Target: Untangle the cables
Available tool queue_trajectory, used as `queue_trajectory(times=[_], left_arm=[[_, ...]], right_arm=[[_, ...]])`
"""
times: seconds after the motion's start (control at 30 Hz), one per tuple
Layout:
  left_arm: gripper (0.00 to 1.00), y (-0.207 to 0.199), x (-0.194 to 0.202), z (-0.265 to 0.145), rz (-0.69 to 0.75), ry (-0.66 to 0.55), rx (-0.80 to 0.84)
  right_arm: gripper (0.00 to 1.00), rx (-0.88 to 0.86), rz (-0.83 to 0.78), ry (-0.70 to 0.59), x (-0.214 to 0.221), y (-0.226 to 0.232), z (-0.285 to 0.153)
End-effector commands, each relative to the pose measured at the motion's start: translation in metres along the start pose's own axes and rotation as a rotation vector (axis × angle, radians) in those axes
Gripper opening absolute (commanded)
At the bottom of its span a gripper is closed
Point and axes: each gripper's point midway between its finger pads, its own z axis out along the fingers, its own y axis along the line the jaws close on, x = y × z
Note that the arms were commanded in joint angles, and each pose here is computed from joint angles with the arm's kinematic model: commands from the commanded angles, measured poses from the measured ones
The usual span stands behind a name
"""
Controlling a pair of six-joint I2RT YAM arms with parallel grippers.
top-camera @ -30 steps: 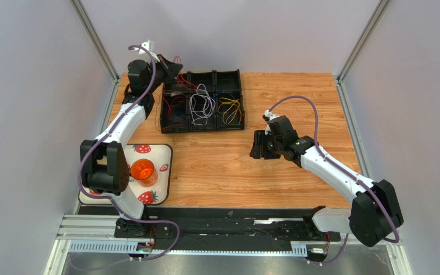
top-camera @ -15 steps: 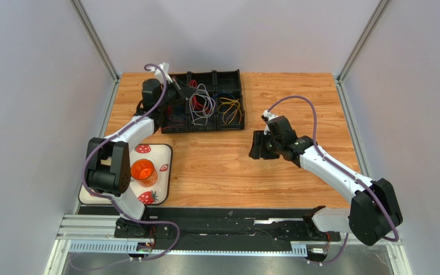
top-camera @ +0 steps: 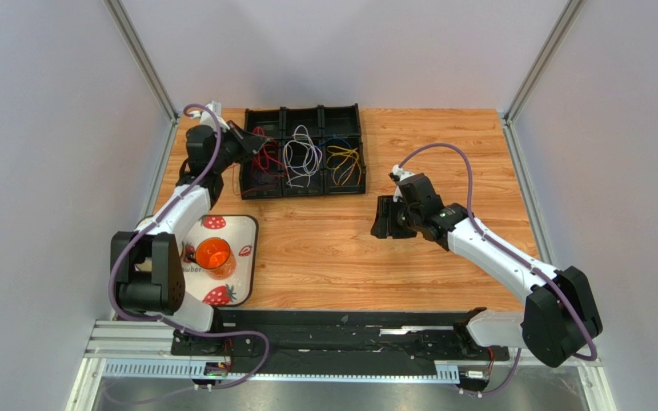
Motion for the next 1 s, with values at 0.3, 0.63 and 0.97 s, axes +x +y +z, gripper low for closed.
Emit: queue_trajectory(times=[0.3,0.63,0.97], left_arm=[[0.0,0.035,-0.004,0.042,0.044,0.063,-0.068],[0.0,0.07,-0.019,0.053,0.158,0.07,-0.228],[0.05,0.096,-0.001,0.071,0.165,0.129,-0.265]], right_arm=[[0.55,-0.026,-0.011,-0.051,-0.012,0.009,-0.006],[0.55,-0.028,-0.014,-0.043,-0.013,0.009,-0.001],[0.54,-0.032,-0.015,-0.027,-0.014,0.012,0.002]])
